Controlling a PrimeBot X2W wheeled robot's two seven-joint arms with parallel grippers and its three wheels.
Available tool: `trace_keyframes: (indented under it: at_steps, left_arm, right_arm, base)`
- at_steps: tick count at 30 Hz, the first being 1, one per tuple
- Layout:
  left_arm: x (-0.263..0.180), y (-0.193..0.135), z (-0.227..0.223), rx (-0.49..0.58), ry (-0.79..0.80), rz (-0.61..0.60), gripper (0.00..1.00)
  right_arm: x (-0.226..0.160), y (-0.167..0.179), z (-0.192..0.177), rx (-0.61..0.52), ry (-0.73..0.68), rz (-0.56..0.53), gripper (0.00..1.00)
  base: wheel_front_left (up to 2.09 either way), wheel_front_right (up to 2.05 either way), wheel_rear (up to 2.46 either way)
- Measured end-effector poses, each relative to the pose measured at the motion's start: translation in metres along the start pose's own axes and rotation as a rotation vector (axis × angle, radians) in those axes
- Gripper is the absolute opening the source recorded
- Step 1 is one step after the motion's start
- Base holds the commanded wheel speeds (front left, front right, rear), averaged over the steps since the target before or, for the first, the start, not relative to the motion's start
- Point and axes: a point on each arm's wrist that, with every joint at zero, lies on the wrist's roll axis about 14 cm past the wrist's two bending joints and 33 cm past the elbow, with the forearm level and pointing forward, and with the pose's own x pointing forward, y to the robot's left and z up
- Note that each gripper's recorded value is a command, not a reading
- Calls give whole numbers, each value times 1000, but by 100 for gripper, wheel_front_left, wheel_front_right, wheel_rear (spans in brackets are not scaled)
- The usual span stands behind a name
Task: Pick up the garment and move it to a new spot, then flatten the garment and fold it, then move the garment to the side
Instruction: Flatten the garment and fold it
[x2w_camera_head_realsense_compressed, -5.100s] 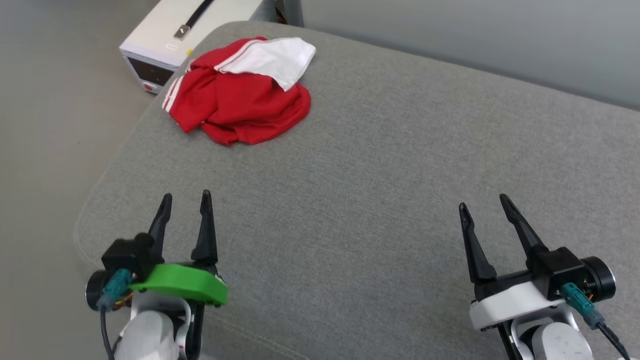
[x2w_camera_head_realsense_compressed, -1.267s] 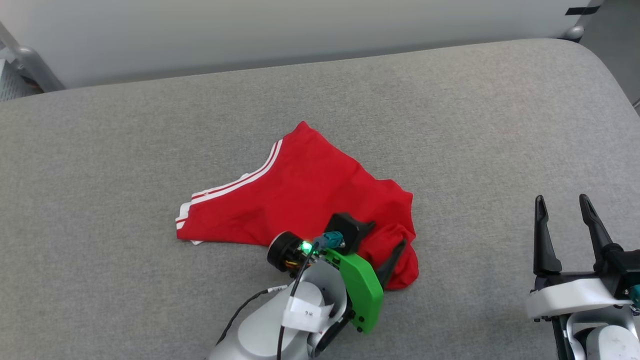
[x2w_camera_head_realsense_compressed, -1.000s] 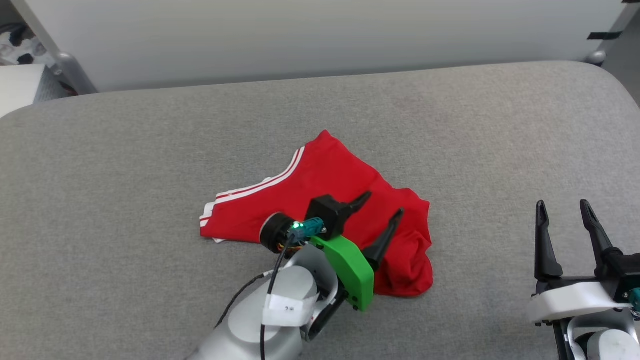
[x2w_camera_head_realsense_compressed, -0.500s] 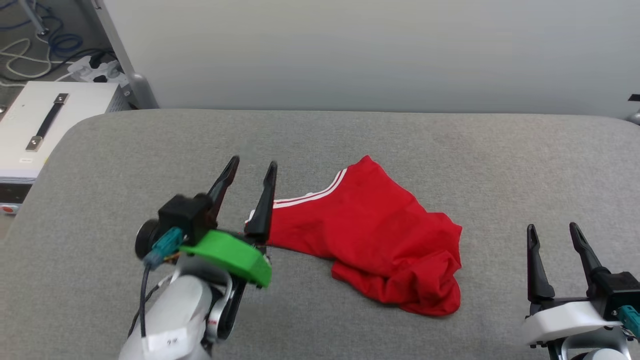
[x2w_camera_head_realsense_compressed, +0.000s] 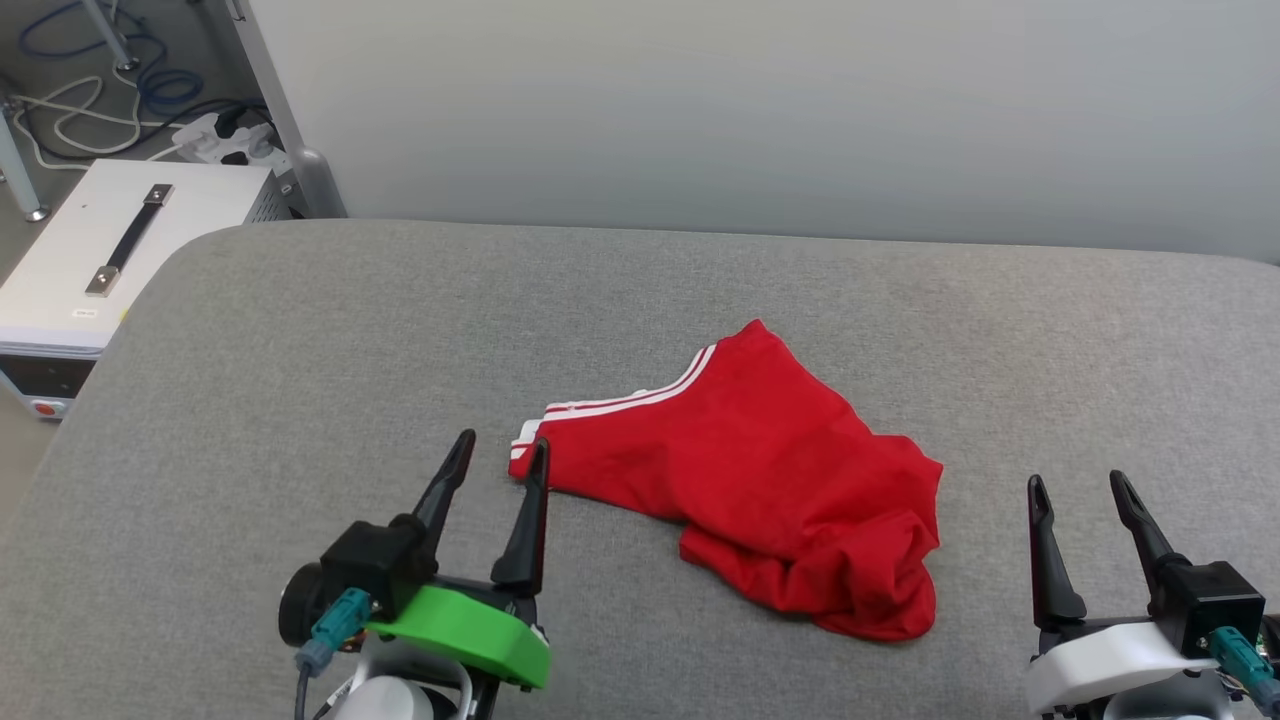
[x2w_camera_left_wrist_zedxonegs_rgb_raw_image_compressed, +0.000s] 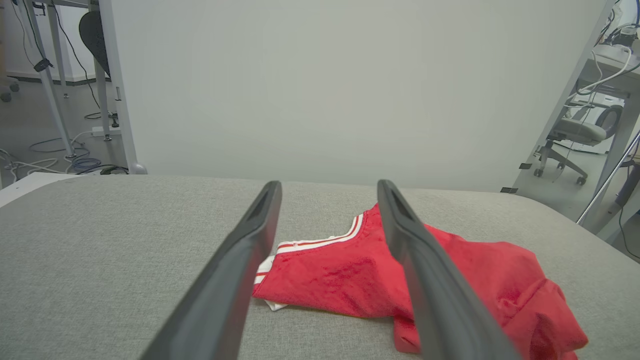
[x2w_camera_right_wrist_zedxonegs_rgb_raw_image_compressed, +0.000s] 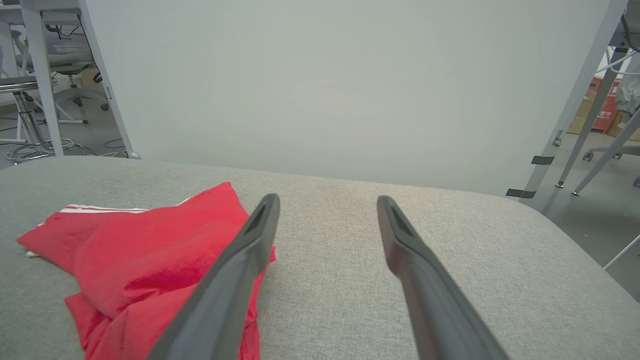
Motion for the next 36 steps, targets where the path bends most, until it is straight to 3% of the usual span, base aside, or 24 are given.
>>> trace_keyframes:
  at_steps: [17, 22, 30, 36]
  left_arm:
    - [-1, 5, 5, 12, -24, 19, 100]
    - [1, 18, -2, 15, -5, 54, 100]
    - [14, 29, -5, 12, 2, 77, 100]
    - [16, 41, -11, 5, 19, 117, 100]
  right_arm:
    - [4, 10, -7, 23, 52, 43, 100]
    - [28, 28, -22, 6, 212, 169, 100]
    - [62, 49, -59, -49, 657, 401, 100]
    - [90, 64, -72, -27, 886, 480, 100]
  base:
    - [0, 0, 0]
    - [0, 0, 0]
    - [0, 0, 0]
    - [0, 0, 0]
